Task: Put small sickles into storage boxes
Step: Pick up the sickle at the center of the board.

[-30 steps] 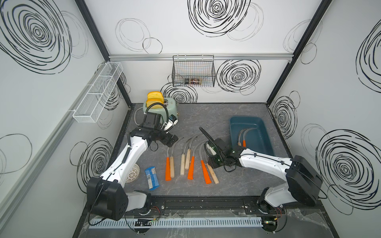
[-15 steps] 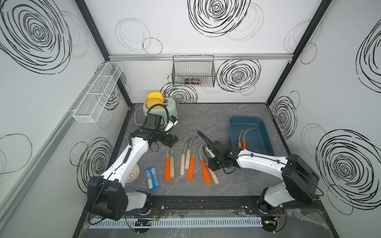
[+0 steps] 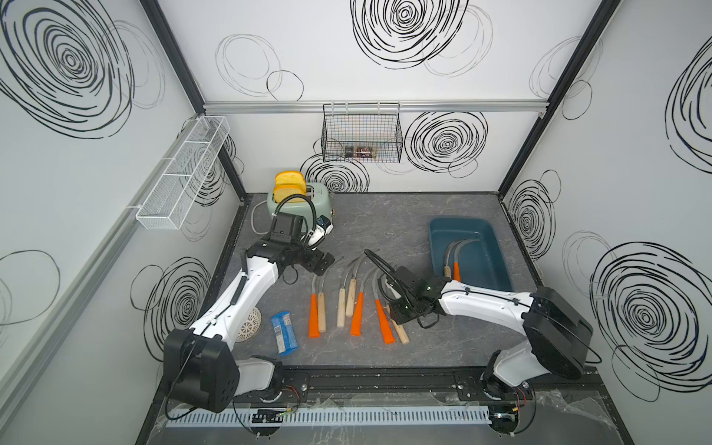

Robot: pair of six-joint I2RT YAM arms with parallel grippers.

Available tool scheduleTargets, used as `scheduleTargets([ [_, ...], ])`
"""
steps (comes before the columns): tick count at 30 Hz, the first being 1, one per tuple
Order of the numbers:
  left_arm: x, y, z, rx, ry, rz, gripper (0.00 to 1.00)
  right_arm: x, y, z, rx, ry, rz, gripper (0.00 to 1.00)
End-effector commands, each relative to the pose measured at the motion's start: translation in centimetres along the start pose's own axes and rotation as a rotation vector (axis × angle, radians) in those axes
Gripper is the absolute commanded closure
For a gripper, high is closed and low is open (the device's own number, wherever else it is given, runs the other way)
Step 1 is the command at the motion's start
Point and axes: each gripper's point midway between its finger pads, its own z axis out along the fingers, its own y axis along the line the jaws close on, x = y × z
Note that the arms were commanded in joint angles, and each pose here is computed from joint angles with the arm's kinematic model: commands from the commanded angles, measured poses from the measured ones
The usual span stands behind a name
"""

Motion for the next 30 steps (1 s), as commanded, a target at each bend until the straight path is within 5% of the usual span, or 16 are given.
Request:
scheduleTargets([
  [1, -1.2, -0.1, -0.6, -0.007, -0.042, 0.005, 0.04, 0.1, 0.2, -0.2, 0.023, 0.018, 0.000, 0.60],
  [30, -3.0, 0.1, -2.8, -0.009, -0.094, -0.028, 0.04, 0.6, -0.5, 1.3, 0.150, 0.099, -0.004, 0.60],
])
